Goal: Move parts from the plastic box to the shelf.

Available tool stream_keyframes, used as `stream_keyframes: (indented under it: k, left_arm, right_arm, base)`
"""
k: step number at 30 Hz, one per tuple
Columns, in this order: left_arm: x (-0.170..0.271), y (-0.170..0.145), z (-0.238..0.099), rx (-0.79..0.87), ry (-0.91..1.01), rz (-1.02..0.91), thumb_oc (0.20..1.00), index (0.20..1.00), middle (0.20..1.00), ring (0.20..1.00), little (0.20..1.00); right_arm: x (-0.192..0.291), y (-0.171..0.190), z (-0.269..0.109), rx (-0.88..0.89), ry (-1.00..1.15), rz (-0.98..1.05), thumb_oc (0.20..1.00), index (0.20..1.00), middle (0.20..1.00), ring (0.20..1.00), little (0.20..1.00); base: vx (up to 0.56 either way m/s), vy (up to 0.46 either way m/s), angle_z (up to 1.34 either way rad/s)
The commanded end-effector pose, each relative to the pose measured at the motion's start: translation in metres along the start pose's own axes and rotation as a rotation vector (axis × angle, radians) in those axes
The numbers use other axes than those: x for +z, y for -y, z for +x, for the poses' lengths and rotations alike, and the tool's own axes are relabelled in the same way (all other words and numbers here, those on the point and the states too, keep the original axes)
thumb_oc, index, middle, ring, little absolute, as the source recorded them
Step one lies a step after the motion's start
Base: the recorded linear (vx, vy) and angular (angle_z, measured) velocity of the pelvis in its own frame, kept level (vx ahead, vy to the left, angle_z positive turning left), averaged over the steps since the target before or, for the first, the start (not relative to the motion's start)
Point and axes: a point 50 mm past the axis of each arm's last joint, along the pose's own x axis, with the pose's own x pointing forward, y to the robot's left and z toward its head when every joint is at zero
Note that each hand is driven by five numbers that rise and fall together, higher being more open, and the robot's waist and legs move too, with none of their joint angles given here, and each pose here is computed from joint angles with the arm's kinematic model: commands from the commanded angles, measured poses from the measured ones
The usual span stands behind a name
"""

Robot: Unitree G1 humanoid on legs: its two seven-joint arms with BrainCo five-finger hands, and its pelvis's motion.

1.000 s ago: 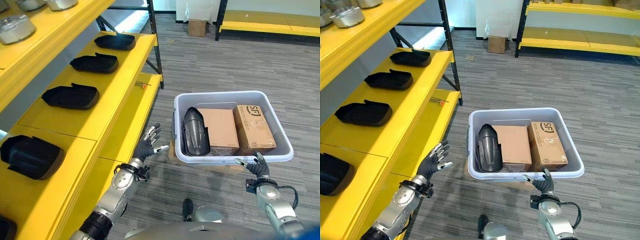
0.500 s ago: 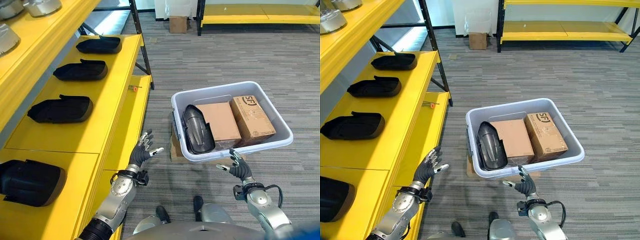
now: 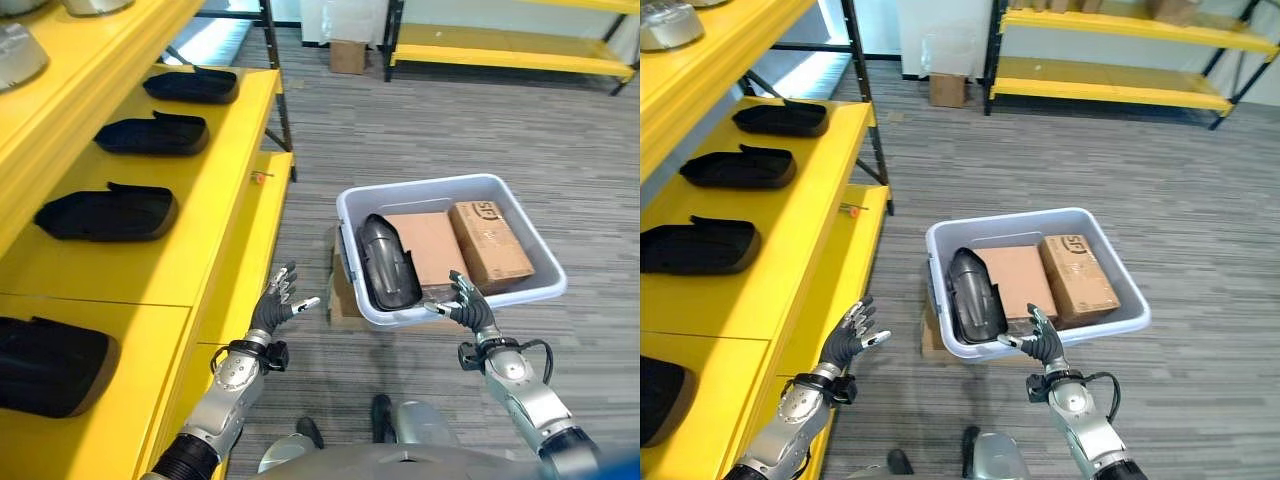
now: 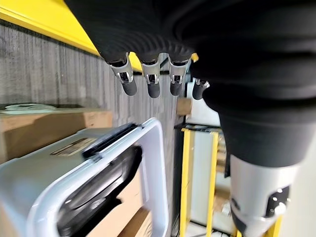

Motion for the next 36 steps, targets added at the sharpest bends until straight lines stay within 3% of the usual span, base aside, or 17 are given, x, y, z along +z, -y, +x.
stream_keyframes:
  k: [1,9,19,36]
  left_arm:
    - [0.014,0.005,0.002,-0.063,0.064,0.064,1.000,1.000,1.000,1.000,1.000]
    - [0.012,0.005,0.001,-0.078,0.053,0.123,1.000,1.000,1.000,1.000,1.000]
    - [0.010,0.011,-0.004,-0.052,0.044,-0.008,1.000,1.000,1.000,1.000,1.000]
    - [0.036,0.011,0.021,0.039,0.158,-0.061,1.000,1.000,1.000,1.000,1.000]
  right_arm:
    - [0.012,-0.010,-0.001,-0.005,0.094,0.020,1.000,1.000,1.000,1.000,1.000]
    - [0.003,-0.012,-0.005,0.021,0.059,-0.020,1.000,1.000,1.000,1.000,1.000]
    - [0.011,0.011,-0.001,0.025,0.087,-0.108,1.000,1.000,1.000,1.000,1.000]
    - [0.019,0.028,0.004,-0.004,0.135,-0.150,1.000,1.000,1.000,1.000,1.000]
  base:
    - [0.04,-0.336,-0.05]
    - [0.03,-0.355,0.15]
    - [0.07,-0.262,-0.03]
    - [0.05,-0.114,-0.04]
